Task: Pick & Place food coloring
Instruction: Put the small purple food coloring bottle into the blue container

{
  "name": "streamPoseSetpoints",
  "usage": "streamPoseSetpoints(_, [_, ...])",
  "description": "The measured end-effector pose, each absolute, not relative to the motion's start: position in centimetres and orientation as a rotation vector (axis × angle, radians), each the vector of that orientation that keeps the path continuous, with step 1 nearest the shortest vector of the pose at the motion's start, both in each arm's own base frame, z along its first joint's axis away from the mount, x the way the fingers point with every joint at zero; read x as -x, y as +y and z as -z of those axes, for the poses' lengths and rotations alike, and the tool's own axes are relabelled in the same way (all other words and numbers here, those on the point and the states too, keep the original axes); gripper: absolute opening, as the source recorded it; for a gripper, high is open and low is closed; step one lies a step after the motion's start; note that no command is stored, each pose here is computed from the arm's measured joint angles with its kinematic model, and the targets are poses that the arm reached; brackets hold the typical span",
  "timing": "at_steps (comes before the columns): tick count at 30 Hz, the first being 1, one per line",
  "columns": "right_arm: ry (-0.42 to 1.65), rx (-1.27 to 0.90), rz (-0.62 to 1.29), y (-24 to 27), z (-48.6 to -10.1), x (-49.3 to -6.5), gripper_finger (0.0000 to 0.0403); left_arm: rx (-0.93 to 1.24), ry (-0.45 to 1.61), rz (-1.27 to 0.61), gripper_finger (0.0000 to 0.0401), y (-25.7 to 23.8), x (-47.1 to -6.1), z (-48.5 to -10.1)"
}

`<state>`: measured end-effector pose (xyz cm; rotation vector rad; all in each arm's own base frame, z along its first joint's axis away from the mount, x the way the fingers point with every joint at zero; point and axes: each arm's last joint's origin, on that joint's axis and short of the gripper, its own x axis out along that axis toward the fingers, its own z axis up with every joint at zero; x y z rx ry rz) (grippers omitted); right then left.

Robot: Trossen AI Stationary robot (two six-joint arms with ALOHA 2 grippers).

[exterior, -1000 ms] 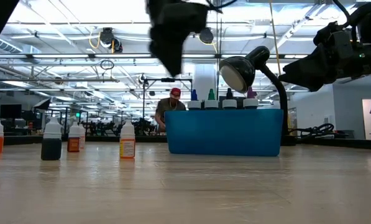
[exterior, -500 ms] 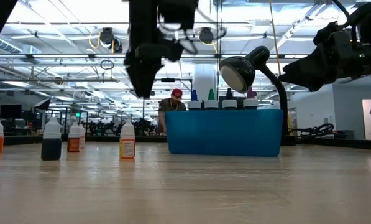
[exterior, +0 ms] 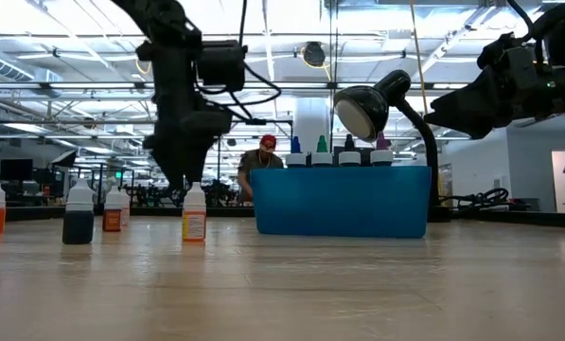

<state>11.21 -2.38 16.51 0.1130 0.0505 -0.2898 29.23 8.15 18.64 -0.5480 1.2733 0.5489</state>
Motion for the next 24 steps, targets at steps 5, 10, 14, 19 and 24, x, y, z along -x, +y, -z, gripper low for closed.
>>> streamPoseSetpoints(5, [0.051,-0.113,0.289,-2.4,-16.5,-11.2,0.0224,0.580,1.237,-0.503,0.0270,8.0,-29.3,-17.4])
streamPoseSetpoints(10, [0.051,-0.113,0.290,-2.4,-16.5,-11.2,0.0224,0.571,1.240,-0.527,0.0271,8.1,-29.2,-16.4])
streamPoseSetpoints(14, [0.051,-0.113,0.289,-2.4,-16.5,-11.2,0.0224,0.564,1.273,-0.544,0.0271,8.1,-29.4,-15.2])
streamPoseSetpoints(19, [0.051,-0.113,0.290,-2.4,-16.5,-11.2,0.0224,0.555,1.297,-0.541,0.0271,8.3,-29.9,-13.7])
streamPoseSetpoints(24, [0.052,-0.113,0.290,-2.4,-16.5,-11.2,0.0224,0.531,1.303,-0.533,0.0271,8.3,-30.0,-13.5])
